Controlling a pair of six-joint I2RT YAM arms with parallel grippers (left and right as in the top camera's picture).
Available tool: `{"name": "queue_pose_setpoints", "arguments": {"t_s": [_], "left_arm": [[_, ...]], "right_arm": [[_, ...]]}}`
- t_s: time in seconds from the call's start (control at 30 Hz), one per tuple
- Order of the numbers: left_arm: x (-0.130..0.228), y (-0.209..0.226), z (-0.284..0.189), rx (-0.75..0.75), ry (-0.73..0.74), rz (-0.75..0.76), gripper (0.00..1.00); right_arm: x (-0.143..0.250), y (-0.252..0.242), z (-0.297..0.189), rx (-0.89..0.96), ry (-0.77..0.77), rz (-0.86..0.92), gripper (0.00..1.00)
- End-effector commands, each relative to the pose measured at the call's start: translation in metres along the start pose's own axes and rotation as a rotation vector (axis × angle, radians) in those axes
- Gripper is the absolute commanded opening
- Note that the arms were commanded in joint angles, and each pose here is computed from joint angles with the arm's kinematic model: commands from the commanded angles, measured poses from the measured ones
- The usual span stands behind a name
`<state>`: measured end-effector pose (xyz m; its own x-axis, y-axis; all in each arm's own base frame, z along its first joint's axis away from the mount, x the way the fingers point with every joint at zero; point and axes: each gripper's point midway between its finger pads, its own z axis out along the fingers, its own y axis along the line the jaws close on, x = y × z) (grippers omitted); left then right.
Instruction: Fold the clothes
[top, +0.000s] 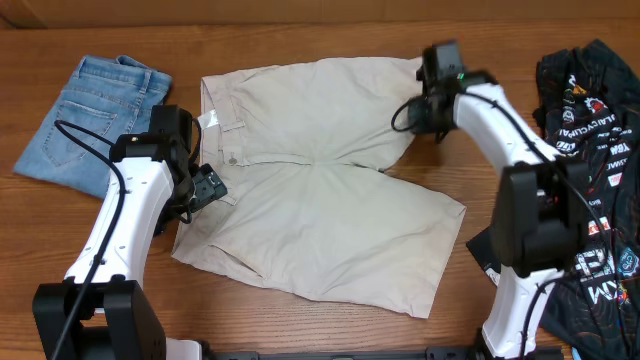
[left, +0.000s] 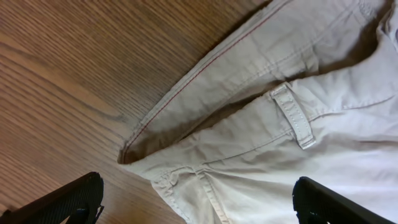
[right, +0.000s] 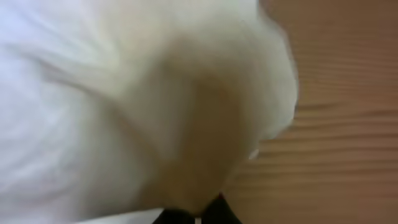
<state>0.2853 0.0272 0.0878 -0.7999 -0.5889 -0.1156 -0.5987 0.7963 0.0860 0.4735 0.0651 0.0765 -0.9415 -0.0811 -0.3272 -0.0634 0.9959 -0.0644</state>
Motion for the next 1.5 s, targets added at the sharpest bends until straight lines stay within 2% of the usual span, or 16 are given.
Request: {"name": "queue_pose_setpoints", "arguments": {"t_s": [0.0, 0.03, 0.07, 0.1, 0.27, 0.5, 0.67, 0.8, 0.87, 0.97, 1.03, 1.47], "left_arm": [[-0.003, -0.003, -0.005, 0.014, -0.018, 0.023, 1.00], [-0.002, -0.003, -0.005, 0.014, -0.017, 0.023, 1.00], [-0.002, -0.003, -0.005, 0.014, -0.016, 0.023, 1.00], [-0.002, -0.003, -0.005, 0.013, -0.014, 0.024, 1.00], [0.000, -0.002, -0.005, 0.007, -0.008, 0.026, 1.00], [0.001, -0.001, -0.005, 0.006, -0.005, 0.026, 1.00], [0.000, -0.002, -0.005, 0.006, -0.006, 0.026, 1.00], [0.001, -0.002, -0.005, 0.006, -0.004, 0.026, 1.00], [0.001, -0.001, -0.005, 0.006, -0.005, 0.026, 1.00], [0.001, -0.002, -0.005, 0.006, -0.005, 0.026, 1.00], [0.001, -0.002, -0.005, 0.006, -0.005, 0.025, 1.00], [-0.001, -0.003, -0.005, 0.010, -0.011, 0.024, 1.00]], "right_arm": [[-0.055, -0.014, -0.101, 0.078, -0.221, -0.061, 0.07], [-0.055, -0.014, -0.103, 0.077, -0.220, -0.061, 0.18], [-0.053, -0.014, -0.102, 0.077, -0.215, -0.062, 0.45], [-0.051, -0.014, -0.100, 0.077, -0.204, -0.063, 0.55], [-0.027, -0.007, -0.072, 0.044, -0.093, -0.062, 0.69], [0.029, -0.007, -0.034, 0.044, 0.115, -0.058, 0.69], [0.067, 0.008, -0.001, -0.040, 0.197, -0.060, 0.63], [0.075, 0.012, 0.029, -0.053, 0.153, -0.060, 0.56], [0.078, 0.014, 0.042, -0.060, 0.121, -0.057, 0.56], [0.076, 0.019, 0.054, -0.082, 0.069, -0.053, 0.58], [0.068, 0.024, 0.060, -0.108, 0.013, -0.050, 0.67], [0.030, 0.031, 0.059, -0.137, -0.153, -0.042, 0.68]]}}
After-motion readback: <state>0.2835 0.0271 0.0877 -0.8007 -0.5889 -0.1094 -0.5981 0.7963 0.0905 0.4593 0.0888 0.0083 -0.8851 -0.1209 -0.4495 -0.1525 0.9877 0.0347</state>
